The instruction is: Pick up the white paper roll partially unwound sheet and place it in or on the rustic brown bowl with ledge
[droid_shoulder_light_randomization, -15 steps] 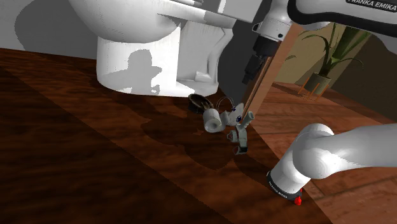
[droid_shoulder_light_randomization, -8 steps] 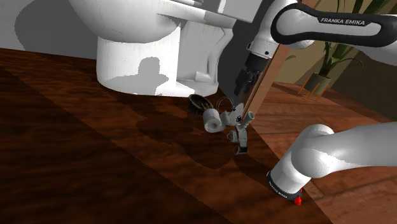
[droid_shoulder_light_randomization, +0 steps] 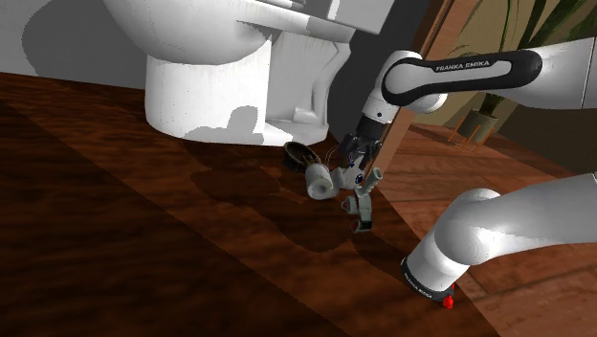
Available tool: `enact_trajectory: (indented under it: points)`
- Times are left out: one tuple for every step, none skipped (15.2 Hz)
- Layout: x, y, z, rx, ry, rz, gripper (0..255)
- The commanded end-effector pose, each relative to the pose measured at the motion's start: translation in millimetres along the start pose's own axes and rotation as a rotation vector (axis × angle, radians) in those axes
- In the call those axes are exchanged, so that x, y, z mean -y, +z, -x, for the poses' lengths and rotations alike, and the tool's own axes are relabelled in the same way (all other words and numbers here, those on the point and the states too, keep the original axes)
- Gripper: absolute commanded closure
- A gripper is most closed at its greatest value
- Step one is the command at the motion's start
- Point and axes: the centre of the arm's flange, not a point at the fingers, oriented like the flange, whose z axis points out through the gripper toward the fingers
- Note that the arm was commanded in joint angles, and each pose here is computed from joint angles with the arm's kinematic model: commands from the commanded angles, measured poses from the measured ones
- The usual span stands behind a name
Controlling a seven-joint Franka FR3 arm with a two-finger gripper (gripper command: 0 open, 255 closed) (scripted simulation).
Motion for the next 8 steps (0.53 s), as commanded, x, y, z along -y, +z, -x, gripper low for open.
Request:
enact_trajectory:
  points:
    - [-10.8, 27.9, -5.6, 0.010, 0.081, -0.022, 0]
    - [-15.9, 40.7, -7.3, 0.016, 0.119, -0.034, 0]
    - [-19.2, 49.2, -8.3, 0.020, 0.145, -0.041, 0]
    - [-19.0, 54.5, -8.2, 0.020, 0.145, -0.041, 0]
    - [-18.8, 59.7, -8.1, 0.020, 0.145, -0.041, 0]
    - [-18.6, 65.0, -8.0, 0.020, 0.145, -0.041, 0]
    - [-18.3, 70.3, -8.0, 0.020, 0.145, -0.041, 0]
    - [-18.1, 75.6, -7.9, 0.020, 0.145, -0.041, 0]
